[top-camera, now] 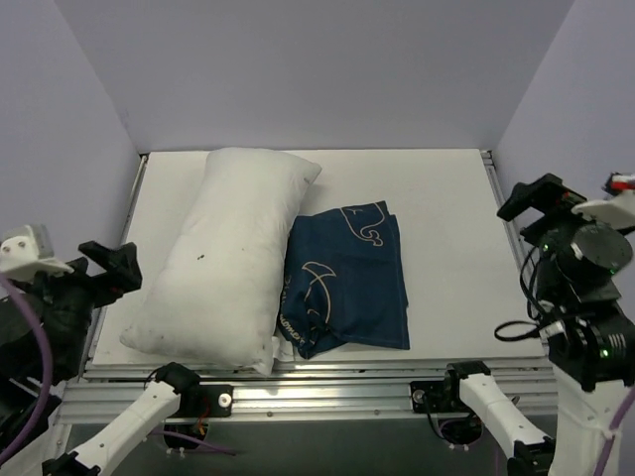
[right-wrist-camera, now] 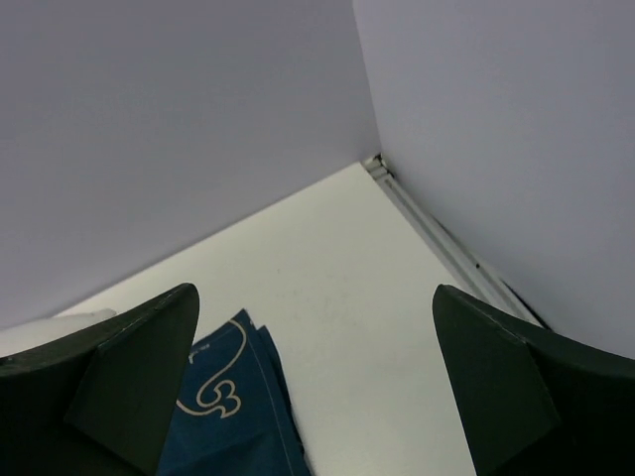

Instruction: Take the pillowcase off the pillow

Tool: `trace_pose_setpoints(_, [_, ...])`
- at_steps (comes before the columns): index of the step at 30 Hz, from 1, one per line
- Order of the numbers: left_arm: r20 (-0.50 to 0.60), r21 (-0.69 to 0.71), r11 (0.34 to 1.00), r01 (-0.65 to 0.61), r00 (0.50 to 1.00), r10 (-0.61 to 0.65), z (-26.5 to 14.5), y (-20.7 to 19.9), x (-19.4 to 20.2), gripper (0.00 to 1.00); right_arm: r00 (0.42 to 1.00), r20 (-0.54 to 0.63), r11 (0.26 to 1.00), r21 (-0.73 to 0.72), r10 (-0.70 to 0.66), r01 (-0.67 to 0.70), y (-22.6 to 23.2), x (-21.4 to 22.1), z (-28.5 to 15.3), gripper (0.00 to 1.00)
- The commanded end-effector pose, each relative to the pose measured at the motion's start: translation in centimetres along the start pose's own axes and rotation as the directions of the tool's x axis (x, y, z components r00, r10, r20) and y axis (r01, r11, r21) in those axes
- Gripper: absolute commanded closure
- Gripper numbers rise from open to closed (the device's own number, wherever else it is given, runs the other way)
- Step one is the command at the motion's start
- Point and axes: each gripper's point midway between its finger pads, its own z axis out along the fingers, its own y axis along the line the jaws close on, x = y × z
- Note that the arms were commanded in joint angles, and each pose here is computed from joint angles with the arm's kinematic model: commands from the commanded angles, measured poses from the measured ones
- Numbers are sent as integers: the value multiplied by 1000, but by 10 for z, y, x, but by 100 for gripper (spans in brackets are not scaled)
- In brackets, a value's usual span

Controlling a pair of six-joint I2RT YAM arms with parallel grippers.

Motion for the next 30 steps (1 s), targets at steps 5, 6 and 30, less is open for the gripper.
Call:
trace_pose_setpoints(5, [166, -29, 1000, 3, 986, 2, -56, 48, -33, 6, 983, 179, 998, -34, -45, 52, -27, -43, -63, 0])
trace_pose_setpoints(6, [185, -39, 999, 13, 983, -5, -61, 53, -36, 6, 981, 192, 998, -44, -35, 44, -29, -45, -68, 0])
trace_pose_setpoints(30, [204, -111, 994, 16, 979, 7, -89, 97, -12, 6, 949, 305, 989, -139, 84, -43, -57, -47, -112, 0])
